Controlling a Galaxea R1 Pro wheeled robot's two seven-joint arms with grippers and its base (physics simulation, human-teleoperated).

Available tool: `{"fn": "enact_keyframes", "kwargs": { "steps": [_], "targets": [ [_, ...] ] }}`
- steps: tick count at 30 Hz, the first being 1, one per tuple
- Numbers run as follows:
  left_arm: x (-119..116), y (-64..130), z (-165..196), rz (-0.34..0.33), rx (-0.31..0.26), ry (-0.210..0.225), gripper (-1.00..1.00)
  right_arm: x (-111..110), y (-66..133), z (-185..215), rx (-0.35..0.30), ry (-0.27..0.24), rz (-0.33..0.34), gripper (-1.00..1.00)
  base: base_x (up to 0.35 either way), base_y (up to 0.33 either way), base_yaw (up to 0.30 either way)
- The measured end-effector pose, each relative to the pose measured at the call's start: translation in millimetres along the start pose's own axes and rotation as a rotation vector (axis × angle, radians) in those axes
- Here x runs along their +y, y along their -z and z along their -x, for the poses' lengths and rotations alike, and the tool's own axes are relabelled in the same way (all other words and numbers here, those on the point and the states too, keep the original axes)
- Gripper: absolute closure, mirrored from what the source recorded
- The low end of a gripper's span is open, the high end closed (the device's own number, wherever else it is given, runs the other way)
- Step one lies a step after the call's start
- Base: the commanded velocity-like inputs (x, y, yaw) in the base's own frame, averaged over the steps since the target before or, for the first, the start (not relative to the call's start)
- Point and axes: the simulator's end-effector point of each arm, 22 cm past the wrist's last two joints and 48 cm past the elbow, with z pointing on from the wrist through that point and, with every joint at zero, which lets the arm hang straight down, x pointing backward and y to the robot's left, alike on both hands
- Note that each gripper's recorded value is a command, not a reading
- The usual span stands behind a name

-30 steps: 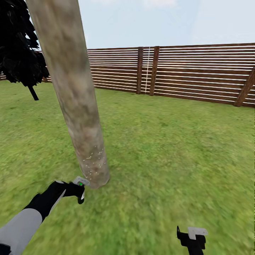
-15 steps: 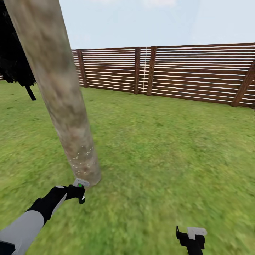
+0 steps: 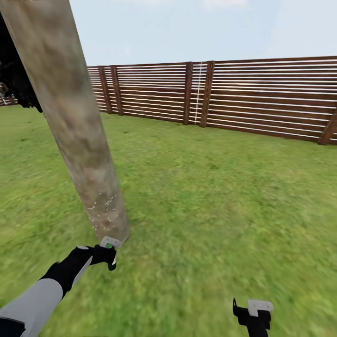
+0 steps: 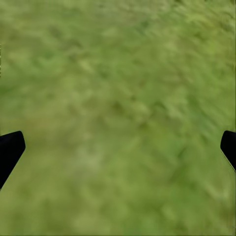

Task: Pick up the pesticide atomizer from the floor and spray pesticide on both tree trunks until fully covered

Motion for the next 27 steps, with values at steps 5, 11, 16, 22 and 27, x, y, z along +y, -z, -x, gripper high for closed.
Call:
{"fn": "enact_keyframes", "kwargs": {
  "steps": [5,11,16,22,27],
  "targets": [
    [-1.4,-0.3,0.6,-0.002,-0.002,0.0,1.0,0.1,0.1,-0.3,0.001,0.0,0.0,-1.0,0.098,-0.274,0.274],
    [-1.7,-0.3,1.1,-0.003,-0.003,0.001,1.0,-0.3,0.1,-0.1,0.0,-0.001,-0.001,-1.0,0.171,-0.248,0.151],
    [-2.8,-0.5,1.2,-0.004,-0.003,0.001,1.0,-0.9,0.1,-0.4,0.001,-0.001,-0.002,-1.0,0.204,-0.226,0.004],
    [-2.8,-0.6,1.5,-0.004,-0.004,0.001,1.0,-1.2,0.0,-0.4,0.001,0.001,-0.001,-1.0,0.168,-0.236,0.0],
    [-3.9,-0.5,3.0,-0.01,-0.011,0.018,1.0,-1.6,-0.1,-0.2,0.0,0.0,-0.003,-1.0,0.126,-0.252,0.0]
  ]
}}
